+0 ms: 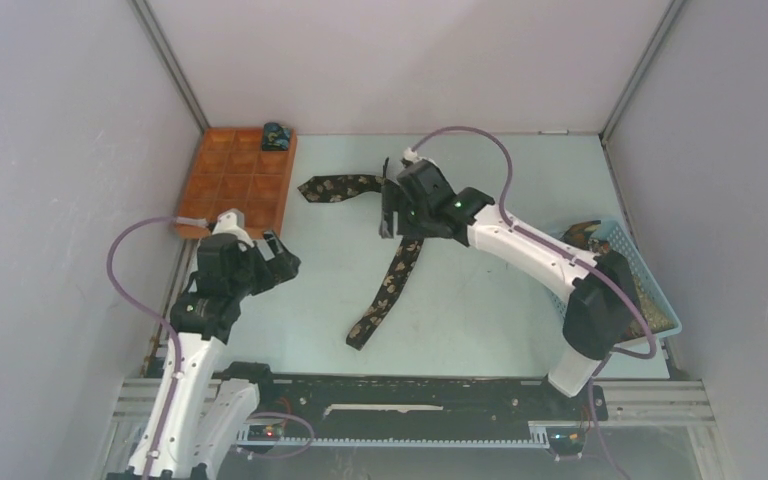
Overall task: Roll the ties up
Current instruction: Place the tie at the center of the board, then flatten out the tie at the center of the board.
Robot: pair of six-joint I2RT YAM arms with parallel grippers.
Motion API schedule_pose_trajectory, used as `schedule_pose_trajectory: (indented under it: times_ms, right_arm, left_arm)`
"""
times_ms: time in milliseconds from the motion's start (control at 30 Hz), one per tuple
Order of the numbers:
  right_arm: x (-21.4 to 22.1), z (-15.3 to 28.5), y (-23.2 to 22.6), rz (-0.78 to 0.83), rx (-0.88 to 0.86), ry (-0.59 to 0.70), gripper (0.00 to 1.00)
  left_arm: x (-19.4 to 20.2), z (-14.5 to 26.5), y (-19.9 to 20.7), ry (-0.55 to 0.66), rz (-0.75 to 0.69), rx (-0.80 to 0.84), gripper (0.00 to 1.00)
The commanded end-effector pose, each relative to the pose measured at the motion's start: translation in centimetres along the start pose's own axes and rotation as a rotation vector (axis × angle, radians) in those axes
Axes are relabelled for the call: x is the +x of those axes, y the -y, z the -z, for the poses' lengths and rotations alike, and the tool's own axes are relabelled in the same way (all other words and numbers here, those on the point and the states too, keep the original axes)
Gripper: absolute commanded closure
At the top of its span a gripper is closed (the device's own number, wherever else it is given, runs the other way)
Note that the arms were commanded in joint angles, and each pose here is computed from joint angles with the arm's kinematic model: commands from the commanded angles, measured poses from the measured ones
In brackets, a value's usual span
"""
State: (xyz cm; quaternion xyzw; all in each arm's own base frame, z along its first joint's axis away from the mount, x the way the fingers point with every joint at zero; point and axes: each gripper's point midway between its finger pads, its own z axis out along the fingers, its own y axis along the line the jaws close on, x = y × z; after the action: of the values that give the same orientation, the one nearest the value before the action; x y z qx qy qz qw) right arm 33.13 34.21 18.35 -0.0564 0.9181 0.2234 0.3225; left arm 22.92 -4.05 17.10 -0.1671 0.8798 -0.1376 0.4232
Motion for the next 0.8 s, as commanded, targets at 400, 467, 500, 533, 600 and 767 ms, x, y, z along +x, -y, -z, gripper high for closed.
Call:
schedule_pose_trajectory:
  times_ms: [400, 467, 500, 533, 600, 767]
  right_arm:
    - [0.7, 2.2, 10.4, -0.080, 0.067, 0.030, 0.24]
    - [-0.7, 1.7, 11.2, -0.085, 0.035, 0.035, 0.23]
    - [-1.1, 1.4, 11.6, -0.088, 0.033, 0.024, 0.23]
    - [-1.5, 1.1, 11.7, -0.084, 0.016, 0.010, 0.23]
    - [-2.0, 0.1, 12.3, -0.082, 0.006, -0.023, 0.23]
    - [-3.8, -1.5, 12.5, -0.066, -0.009, -0.052, 0.23]
  left_arm:
    - [8.0, -3.3, 12.4, -0.169, -0.433, 0.196, 0.05]
    - [9.7, -3.5, 12.9, -0.195, -0.482, 0.195, 0.06]
    - [10.6, -3.7, 13.1, -0.212, -0.499, 0.197, 0.06]
    - [11.6, -3.8, 13.2, -0.233, -0.518, 0.203, 0.06]
    - [13.5, -4.1, 13.5, -0.265, -0.560, 0.214, 0.06]
    - [16.1, -4.8, 13.7, -0.285, -0.684, 0.180, 0.05]
